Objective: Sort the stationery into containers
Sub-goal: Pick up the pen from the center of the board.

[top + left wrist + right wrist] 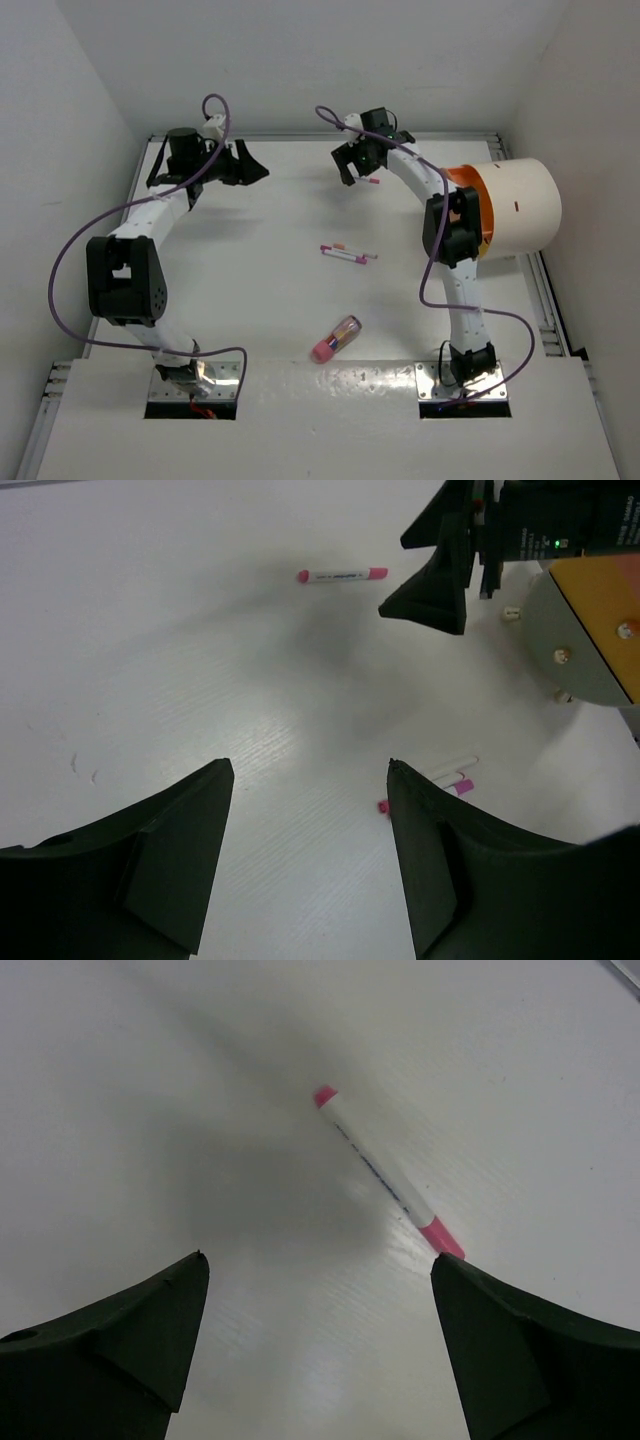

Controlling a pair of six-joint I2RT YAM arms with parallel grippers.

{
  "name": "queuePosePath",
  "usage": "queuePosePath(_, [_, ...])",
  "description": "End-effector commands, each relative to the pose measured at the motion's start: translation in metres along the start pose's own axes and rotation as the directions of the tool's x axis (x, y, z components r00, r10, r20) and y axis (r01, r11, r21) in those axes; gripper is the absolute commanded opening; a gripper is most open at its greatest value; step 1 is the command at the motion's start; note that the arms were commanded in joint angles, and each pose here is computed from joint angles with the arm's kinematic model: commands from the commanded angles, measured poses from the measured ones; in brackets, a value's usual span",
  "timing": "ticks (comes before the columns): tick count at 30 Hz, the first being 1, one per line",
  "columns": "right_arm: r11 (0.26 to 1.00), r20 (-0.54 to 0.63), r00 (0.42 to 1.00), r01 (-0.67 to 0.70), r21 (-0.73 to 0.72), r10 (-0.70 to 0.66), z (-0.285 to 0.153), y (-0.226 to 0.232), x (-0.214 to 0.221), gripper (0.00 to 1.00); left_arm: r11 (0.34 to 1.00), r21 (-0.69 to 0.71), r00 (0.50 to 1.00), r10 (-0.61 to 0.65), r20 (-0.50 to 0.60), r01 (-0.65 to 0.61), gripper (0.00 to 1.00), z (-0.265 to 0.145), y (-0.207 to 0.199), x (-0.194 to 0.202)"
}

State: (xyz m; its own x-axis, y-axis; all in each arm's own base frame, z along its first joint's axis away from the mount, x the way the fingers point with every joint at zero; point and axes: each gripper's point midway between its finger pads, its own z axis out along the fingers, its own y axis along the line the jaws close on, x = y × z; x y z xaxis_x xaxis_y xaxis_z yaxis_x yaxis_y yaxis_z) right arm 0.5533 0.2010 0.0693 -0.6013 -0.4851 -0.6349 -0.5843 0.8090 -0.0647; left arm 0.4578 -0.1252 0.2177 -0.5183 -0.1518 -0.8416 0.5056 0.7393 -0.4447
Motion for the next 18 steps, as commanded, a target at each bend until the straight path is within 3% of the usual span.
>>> queuePosePath(1, [1.000,0.116,0.993,0.016,-0.006,-0.015,0.013,-0.018,-0.018,0.91,0.999,0.031,1.000,0.017,0.001,-0.017,0.69,-0.004,-0.003,0.002])
queuePosePath(8, [0.999,0.181,0.982,-0.047,-0.025,0.050,0.028,-0.040,-0.024,0.96,0.997,0.015,0.996,-0.075,-0.054,0.076,0.69,-0.008,0.014,0.019])
queuePosePath(12, [0.992,0.160,0.983,-0.068,-0.104,0.084,0.037,-0.025,-0.013,0.96,0.990,0.023,0.988,-0.139,-0.072,0.141,0.69,-0.003,0.021,0.024])
queuePosePath(18, [0.980,0.139,0.982,-0.102,-0.168,0.126,0.049,-0.013,-0.003,0.93,0.989,0.028,0.988,-0.141,-0.060,0.143,0.69,-0.002,0.022,0.016])
